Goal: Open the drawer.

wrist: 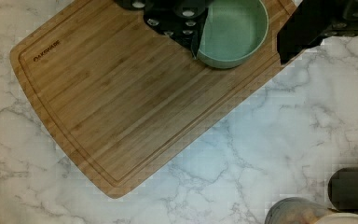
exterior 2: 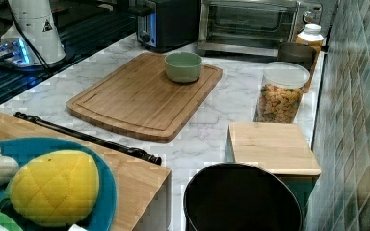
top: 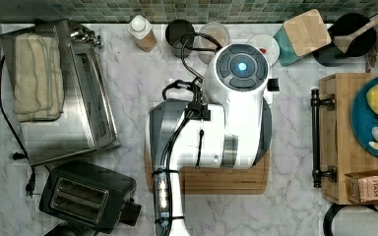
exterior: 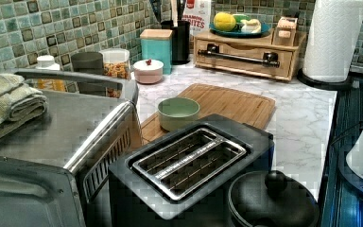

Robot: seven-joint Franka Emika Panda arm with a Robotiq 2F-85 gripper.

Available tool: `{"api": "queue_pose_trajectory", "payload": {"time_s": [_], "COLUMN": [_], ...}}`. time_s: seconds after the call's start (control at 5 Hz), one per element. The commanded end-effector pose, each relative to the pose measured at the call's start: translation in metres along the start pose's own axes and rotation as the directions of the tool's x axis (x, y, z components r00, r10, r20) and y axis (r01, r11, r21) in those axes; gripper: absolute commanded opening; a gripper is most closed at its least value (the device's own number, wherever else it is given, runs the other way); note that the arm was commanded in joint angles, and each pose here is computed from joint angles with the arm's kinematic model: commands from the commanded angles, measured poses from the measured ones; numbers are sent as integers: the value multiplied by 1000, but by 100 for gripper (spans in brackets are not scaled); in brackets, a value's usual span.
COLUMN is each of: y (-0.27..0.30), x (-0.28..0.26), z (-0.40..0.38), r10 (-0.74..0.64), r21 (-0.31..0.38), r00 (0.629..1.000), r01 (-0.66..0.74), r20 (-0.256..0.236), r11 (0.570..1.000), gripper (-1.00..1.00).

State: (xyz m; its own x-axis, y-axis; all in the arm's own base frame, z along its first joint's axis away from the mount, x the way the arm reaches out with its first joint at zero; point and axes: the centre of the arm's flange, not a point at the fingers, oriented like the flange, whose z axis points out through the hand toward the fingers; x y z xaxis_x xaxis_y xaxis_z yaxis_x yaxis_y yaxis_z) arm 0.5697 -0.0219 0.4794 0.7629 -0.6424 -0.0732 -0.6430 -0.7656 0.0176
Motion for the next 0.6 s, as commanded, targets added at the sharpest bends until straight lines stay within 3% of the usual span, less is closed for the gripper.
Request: {"api": "queue_pose_trajectory", "payload": {"time_s": [0.2,0.4,0.6], "y": [1,18,41], "x": [-1,2,22], "z": [5,22,26], "r10": [1,-105,-249], "r21": [-4,10,-10], "r00": [1000,994,968], "r01": [-1,105,249], "r20": [9,-31,2], "r11": [1000,994,968], "gripper": [100,100,100]}}
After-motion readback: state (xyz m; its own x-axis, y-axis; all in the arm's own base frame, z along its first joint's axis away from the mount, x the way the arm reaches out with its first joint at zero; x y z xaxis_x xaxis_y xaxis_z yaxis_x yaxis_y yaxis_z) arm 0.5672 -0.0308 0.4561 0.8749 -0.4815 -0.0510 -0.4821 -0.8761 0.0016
